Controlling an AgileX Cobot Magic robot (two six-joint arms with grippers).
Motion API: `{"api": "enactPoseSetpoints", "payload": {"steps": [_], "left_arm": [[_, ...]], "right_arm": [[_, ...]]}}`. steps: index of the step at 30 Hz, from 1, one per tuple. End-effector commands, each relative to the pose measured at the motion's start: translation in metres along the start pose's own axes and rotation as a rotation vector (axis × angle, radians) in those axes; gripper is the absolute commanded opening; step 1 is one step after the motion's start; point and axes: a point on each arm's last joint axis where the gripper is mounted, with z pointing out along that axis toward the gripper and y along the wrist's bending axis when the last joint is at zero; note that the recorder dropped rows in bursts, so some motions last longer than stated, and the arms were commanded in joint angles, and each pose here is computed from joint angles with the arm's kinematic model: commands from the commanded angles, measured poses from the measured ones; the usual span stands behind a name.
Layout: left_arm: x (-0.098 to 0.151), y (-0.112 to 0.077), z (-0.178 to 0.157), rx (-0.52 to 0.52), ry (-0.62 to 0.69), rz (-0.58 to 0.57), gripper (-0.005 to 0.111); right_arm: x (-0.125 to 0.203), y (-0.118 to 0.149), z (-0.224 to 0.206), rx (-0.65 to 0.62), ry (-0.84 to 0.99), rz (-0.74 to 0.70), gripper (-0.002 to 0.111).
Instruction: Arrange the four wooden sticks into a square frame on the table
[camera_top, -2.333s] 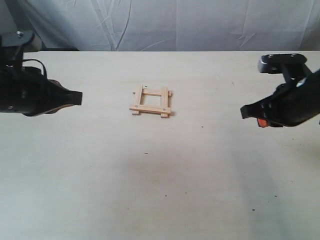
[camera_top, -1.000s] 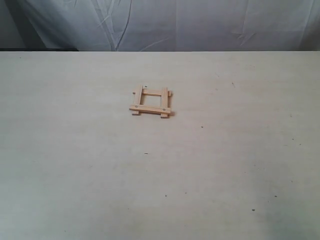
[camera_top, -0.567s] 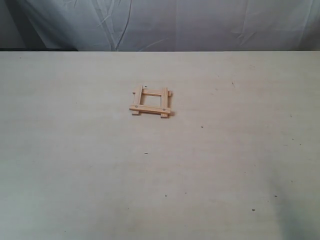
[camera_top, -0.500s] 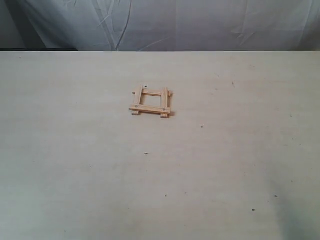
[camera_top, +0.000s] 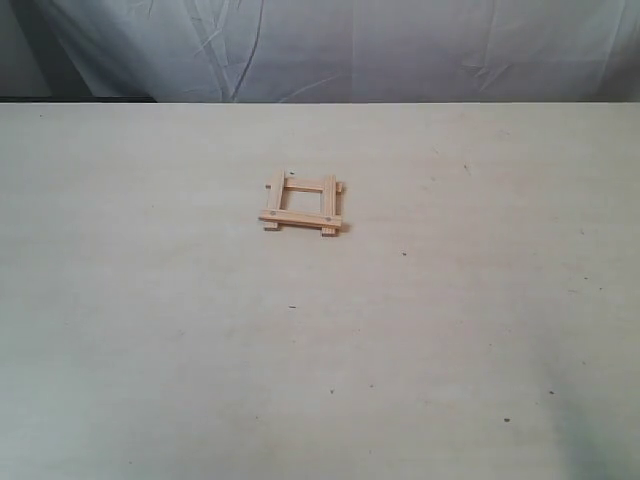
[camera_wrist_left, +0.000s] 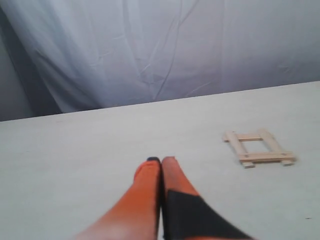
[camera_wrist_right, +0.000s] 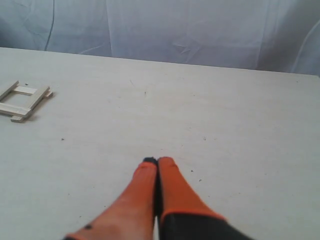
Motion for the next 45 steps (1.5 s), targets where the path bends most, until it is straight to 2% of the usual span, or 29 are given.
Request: {"api": "enactPoseSetpoints", "payload": {"steps": [1, 4, 9, 18, 45], "left_arm": [[0.029, 0.002, 0.000, -0.062, -0.077, 0.039, 0.000], [0.051, 0.001, 0.002, -0.071, -0.108, 0.042, 0.000], [0.091, -0.002, 0.015, -0.044, 0.004, -0.017, 0.000], [0.092, -0.001, 0.015, -0.056, 0.004, 0.029, 0.000], [0.092, -0.001, 0.015, -0.057, 0.004, 0.031, 0.000]], "right_arm": [[0.000, -0.001, 0.000, 0.010, -0.017, -0.010, 0.000], [0.000, -0.001, 0.000, 0.010, -0.017, -0.010, 0.000], [0.000, -0.001, 0.000, 0.010, -0.017, -0.010, 0.000], [0.000, -0.001, 0.000, 0.010, -0.017, -0.010, 0.000], [0.000, 0.000, 0.000, 0.008, -0.017, -0.006, 0.000]]}}
